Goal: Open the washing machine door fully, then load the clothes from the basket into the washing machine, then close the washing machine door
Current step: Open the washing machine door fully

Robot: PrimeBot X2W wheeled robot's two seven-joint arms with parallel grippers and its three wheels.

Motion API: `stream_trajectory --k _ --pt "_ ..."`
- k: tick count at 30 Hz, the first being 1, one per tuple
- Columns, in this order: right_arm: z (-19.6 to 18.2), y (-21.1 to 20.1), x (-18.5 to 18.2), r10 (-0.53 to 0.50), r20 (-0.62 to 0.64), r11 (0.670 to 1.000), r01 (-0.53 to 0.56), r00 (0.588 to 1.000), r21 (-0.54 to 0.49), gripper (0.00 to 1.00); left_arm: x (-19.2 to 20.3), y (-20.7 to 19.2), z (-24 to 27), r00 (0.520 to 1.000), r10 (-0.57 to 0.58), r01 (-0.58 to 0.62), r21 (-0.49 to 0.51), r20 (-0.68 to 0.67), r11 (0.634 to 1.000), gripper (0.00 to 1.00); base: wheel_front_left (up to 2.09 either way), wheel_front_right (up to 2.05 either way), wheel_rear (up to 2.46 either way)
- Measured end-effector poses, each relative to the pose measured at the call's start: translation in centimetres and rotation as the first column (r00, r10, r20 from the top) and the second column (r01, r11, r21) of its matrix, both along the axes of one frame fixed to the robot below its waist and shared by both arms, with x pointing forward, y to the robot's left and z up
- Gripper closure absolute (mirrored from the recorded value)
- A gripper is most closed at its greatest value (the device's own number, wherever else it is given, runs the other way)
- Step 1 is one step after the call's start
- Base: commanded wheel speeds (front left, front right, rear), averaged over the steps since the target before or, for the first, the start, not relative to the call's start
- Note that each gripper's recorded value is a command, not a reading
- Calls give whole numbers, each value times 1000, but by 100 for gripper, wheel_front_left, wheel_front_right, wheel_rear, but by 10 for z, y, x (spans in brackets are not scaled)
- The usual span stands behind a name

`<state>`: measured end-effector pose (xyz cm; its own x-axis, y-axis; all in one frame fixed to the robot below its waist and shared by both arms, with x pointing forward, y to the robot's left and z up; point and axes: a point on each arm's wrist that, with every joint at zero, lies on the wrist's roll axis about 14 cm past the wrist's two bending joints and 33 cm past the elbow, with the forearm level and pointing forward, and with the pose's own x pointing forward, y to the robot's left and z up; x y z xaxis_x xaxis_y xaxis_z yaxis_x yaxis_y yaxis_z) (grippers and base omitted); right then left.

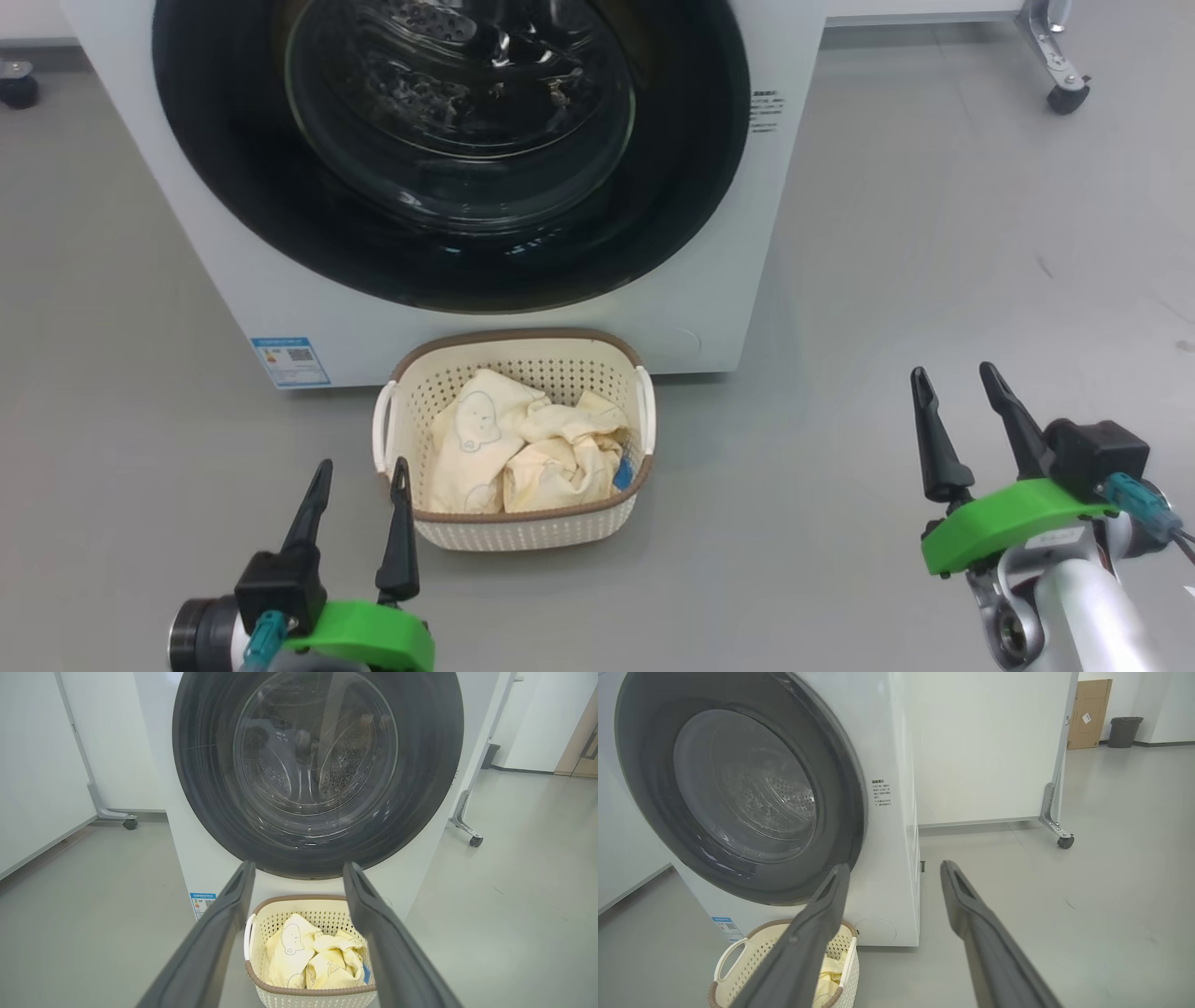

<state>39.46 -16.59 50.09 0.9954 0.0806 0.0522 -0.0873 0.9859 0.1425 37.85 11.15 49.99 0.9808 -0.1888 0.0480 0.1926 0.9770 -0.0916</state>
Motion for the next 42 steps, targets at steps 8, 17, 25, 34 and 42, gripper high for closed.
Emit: stream_trajectory --k 8,17,25,34,42 --pt "-1 0 0 0 -3 1000 0 1000 0 0 2 0 1 1000 -1 1 0 4 1000 0 123 123 -246" --pt "-1 0 -1 0 -4 1000 0 1000 -2 0 2 3 3 1000 21 -21 -13 5 1000 0 118 118 -237" --pt "-2 -2 0 1 -7 1000 -1 1000 -11 0 2 3 5 1000 23 -22 -22 9 1000 0 65 65 -130" --pt "-3 -2 0 2 -9 1000 -2 1000 -11 0 3 4 7 1000 25 -24 -23 16 999 0 8 8 -16" --pt "-2 -2 -1 1 -6 1000 -1 1000 -11 0 3 4 8 999 25 -25 -24 20 999 0 0 0 0"
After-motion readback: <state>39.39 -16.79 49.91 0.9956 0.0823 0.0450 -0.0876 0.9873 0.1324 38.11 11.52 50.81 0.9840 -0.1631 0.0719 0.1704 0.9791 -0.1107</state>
